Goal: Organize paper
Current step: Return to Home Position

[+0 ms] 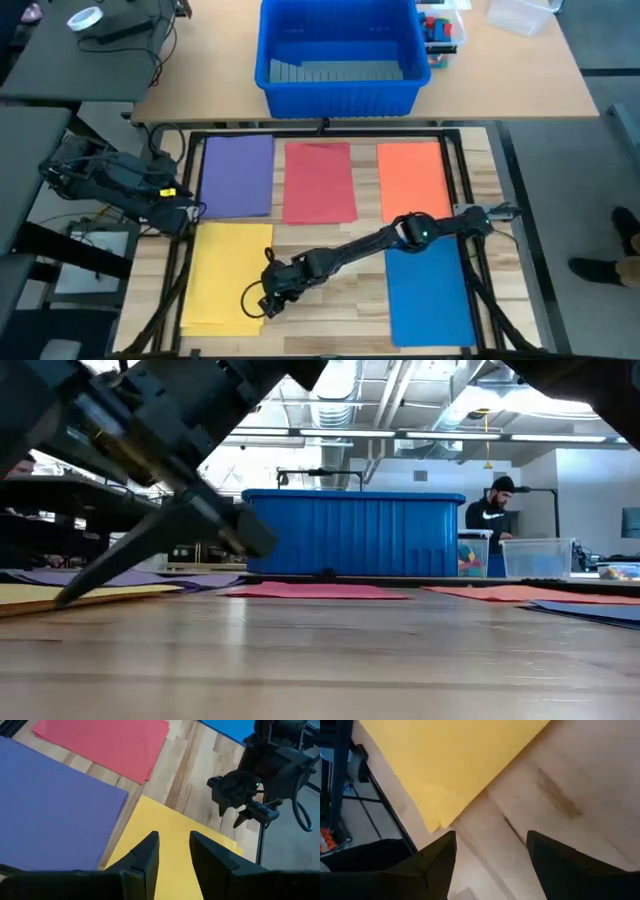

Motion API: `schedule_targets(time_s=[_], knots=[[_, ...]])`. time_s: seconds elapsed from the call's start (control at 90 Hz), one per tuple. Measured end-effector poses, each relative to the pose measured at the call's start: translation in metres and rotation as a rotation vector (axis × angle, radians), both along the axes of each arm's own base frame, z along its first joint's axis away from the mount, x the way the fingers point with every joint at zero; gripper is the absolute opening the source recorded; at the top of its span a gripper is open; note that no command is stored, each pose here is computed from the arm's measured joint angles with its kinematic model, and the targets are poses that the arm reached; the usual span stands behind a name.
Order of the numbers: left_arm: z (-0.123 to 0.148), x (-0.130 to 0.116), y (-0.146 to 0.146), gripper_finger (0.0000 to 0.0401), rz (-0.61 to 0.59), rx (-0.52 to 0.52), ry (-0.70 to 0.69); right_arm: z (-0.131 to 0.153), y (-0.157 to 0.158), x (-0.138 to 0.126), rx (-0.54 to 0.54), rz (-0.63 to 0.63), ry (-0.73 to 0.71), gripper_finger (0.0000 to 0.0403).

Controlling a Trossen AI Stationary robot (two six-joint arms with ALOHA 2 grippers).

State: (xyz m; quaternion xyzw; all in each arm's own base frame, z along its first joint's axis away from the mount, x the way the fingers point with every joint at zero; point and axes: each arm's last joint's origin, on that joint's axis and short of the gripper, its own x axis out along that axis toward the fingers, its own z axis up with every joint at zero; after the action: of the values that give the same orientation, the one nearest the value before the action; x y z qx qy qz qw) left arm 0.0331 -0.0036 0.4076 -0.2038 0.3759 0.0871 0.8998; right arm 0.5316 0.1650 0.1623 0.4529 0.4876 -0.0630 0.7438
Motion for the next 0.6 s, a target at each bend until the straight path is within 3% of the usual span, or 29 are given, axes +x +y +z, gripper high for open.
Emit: schedule_targets(time_s=[0.122,0.267,0.4,0.522,0.6], knots=[[0.000,0.000,0.000,0.0093,-0.005,0.005,-0.002,0.027,-0.015,-0.008,-0.102,0.042,-0.013,0.0210],[0.000,0.004,-0.001,0.0091,-0.029,0.029,-0.002,0.093,-0.033,-0.018,-0.327,0.041,-0.215,0.0174],[-0.005,0.022,-0.006,0.0065,-0.069,0.061,-0.039,0.149,-0.054,-0.029,-0.491,0.074,-0.399,0.0111],[-0.012,0.044,-0.012,0.0011,-0.120,0.110,-0.082,0.175,-0.072,-0.039,-0.620,0.176,-0.463,0.0026],[-0.015,0.056,-0.015,0.0007,-0.132,0.138,-0.134,0.190,-0.085,-0.045,-0.641,0.256,-0.502,0.0009]])
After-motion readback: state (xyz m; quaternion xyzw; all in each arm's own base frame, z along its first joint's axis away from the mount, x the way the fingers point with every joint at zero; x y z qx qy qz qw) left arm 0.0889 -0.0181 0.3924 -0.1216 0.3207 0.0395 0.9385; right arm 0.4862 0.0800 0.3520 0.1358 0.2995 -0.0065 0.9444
